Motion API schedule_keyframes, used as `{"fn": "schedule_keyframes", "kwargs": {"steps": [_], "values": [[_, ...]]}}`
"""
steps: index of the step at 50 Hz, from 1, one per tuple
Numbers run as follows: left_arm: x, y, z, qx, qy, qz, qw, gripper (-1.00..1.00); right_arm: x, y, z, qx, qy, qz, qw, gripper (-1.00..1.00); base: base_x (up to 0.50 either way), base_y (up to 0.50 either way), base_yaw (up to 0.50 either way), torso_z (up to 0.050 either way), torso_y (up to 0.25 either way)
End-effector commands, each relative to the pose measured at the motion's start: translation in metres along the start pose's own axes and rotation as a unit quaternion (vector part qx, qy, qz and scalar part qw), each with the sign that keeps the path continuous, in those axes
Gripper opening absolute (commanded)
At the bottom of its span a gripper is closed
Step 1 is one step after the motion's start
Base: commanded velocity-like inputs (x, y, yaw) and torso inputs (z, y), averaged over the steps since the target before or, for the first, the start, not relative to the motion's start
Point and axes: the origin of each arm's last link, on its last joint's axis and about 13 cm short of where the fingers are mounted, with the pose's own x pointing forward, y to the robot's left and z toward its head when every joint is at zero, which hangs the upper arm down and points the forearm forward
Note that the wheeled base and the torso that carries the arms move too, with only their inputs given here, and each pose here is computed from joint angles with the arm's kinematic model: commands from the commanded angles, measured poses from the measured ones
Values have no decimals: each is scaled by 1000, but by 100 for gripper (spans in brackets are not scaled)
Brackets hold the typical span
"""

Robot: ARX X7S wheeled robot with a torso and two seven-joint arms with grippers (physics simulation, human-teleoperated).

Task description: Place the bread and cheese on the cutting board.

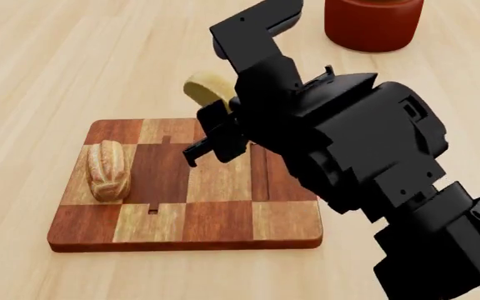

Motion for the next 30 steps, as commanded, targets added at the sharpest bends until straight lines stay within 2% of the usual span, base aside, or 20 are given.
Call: {"fn": "schedule_keyframes", "kwargs": {"steps": [1,4,11,14,30], "values": [[0,2,1,-6,-3,2,1000,100,31,-5,-13,31,41,-33,998,-100,0,0,0,0,0],[0,1,1,-3,-4,3,1000,100,36,-2,-14,44,51,-13,998,-100,0,0,0,0,0],[0,1,1,-3,-2,4,1000,100,43,4,-16,43,88,-3,995,-100,0,0,0,0,0],[0,1,0,-4,-1,5,1000,100,45,8,-18,46,105,25,993,-100,0,0,0,0,0],[0,0,-3,-3,4,1,1000,100,49,11,-34,73,126,38,989,-100,0,0,0,0,0]]}}
